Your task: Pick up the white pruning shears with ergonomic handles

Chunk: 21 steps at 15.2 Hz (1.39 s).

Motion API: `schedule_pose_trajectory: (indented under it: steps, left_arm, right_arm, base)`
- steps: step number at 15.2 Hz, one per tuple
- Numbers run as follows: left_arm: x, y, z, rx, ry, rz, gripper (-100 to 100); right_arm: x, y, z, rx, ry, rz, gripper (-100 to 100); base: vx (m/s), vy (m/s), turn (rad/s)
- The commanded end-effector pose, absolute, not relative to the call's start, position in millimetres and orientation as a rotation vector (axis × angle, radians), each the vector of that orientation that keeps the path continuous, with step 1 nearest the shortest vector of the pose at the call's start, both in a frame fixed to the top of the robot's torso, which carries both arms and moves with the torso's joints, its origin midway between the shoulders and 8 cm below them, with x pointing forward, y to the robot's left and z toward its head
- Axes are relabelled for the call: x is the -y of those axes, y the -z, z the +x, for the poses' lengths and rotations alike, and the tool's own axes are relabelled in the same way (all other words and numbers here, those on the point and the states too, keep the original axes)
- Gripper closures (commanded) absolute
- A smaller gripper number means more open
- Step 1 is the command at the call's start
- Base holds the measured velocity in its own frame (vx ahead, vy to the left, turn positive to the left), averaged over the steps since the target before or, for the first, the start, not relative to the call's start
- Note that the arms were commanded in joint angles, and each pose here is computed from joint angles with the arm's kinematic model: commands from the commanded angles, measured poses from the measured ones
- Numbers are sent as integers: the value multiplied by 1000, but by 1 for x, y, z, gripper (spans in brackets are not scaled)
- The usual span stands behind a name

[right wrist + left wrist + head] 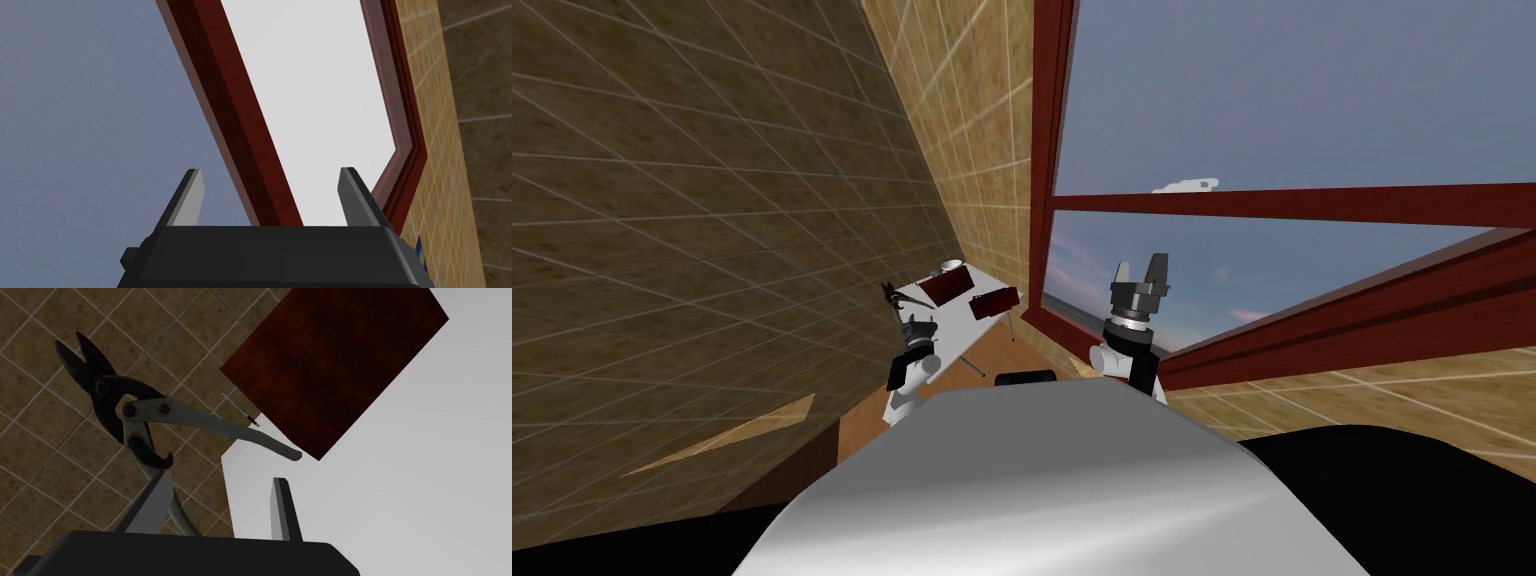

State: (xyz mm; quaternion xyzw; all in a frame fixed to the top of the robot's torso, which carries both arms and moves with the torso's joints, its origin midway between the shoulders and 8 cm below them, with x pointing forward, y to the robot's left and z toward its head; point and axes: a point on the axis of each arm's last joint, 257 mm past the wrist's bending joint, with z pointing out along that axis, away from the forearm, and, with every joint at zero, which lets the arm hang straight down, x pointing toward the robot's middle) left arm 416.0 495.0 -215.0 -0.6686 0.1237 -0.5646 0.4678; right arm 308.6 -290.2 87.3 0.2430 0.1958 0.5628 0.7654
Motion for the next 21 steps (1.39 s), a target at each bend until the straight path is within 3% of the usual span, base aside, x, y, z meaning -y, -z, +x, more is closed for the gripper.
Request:
schedule_pose_trajectory:
  steps: [1,11,21]
  left_arm:
    - [-512,198,407,-308,1363,-1578,-100]
    - [-559,157,374,-206,1318,-1472,-100]
    - [-550,189,393,-213,1356,-1635,-100]
  right_arm:
    - [290,-87,309,-425,-1223,528,0]
    - [290,-87,309,-426,-1223,528,0]
    - [290,-87,309,-426,-1222,528,0]
  base:
    - [-116,-69,26]
    - [-75,-50,24]
    - [61,53,-53]
